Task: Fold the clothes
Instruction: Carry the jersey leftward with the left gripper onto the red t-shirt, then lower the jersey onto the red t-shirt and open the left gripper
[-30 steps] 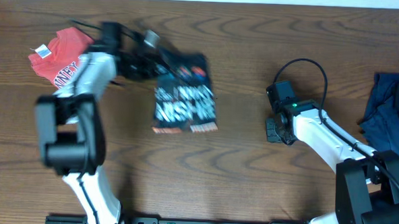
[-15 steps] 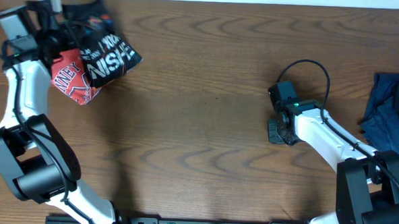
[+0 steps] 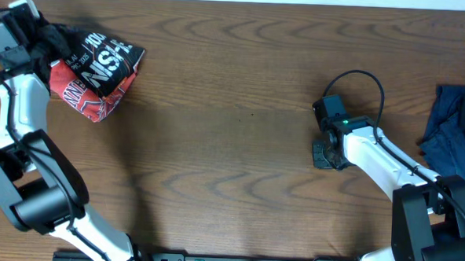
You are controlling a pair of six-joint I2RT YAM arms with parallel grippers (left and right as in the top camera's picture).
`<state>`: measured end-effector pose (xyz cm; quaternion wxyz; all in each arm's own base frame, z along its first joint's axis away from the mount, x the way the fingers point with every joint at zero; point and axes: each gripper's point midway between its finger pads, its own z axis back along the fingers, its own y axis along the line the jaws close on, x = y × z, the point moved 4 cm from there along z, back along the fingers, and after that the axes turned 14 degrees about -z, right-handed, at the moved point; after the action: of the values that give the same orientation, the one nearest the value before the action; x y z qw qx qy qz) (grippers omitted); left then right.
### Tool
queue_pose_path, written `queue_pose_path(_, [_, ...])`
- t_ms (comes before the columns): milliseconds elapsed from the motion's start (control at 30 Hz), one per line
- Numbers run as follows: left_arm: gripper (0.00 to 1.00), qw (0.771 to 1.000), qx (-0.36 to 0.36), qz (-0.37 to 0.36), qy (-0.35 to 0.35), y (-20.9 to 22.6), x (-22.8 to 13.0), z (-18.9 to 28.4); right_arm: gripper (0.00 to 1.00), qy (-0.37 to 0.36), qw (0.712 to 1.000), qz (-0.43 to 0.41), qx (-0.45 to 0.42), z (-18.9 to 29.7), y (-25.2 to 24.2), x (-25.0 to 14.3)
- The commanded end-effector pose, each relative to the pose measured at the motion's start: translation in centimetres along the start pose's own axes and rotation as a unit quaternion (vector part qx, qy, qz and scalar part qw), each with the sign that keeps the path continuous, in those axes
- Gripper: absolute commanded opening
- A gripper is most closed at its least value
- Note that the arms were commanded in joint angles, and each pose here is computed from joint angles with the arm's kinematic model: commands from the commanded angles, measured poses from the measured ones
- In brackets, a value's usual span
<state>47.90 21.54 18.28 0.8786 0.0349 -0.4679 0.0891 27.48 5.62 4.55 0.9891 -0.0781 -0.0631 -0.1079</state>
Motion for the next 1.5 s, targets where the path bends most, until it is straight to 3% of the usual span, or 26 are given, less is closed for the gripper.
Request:
queue_pose_path(0, [0.14,0.999,0.027,0.013,0.021,2.0,-1.6,-1.1,0.11,-0.013,1.0,-0.013,0.0,0.7,-0.2,0.6])
queue_pose_path(100, [0.17,0.999,0.034,0.028,0.028,2.9,-2.0,-0.9,0.11,-0.013,1.0,-0.013,0.0,0.7,-0.2,0.6])
queue_pose_path(233, [0.37,0.995,0.051,0.076,0.028,4.9,-2.4,-0.2,0.13,-0.013,1.0,-0.013,0.0,0.7,-0.2,0.6])
queue_pose_path(333, [0.83,0.988,0.066,0.132,0.034,6.7,-3.1,0.4,0.13,-0.013,1.0,-0.013,0.0,0.7,-0.2,0.6])
queue_pose_path(400, [0.97,0.982,0.067,0.173,0.036,7.6,-3.6,0.8,0.14,-0.013,1.0,-0.013,-0.001,0.7,-0.2,0.6])
queue_pose_path(633, [0.98,0.981,-0.011,0.192,0.009,6.6,-1.9,2.2,0.19,-0.017,1.0,-0.014,-0.002,0.7,-0.2,0.8])
queue_pose_path(867, [0.98,0.988,-0.07,0.13,-0.041,1.9,2.6,4.3,0.22,-0.017,1.0,-0.014,-0.002,0.7,-0.2,0.7])
queue_pose_path(1033, [0.98,0.988,-0.087,0.118,-0.039,-0.2,2.9,3.5,0.21,-0.016,1.0,-0.014,-0.003,0.7,-0.2,0.7])
queue_pose_path(1200, [0.98,0.99,-0.061,0.122,-0.019,0.1,1.4,1.6,0.2,-0.011,1.0,-0.013,-0.005,0.7,-0.3,0.5])
queue_pose_path(1467, [0.98,0.985,-0.006,0.162,0.06,3.9,-5.6,-2.9,0.2,-0.006,1.0,-0.012,-0.004,0.7,-0.3,0.3])
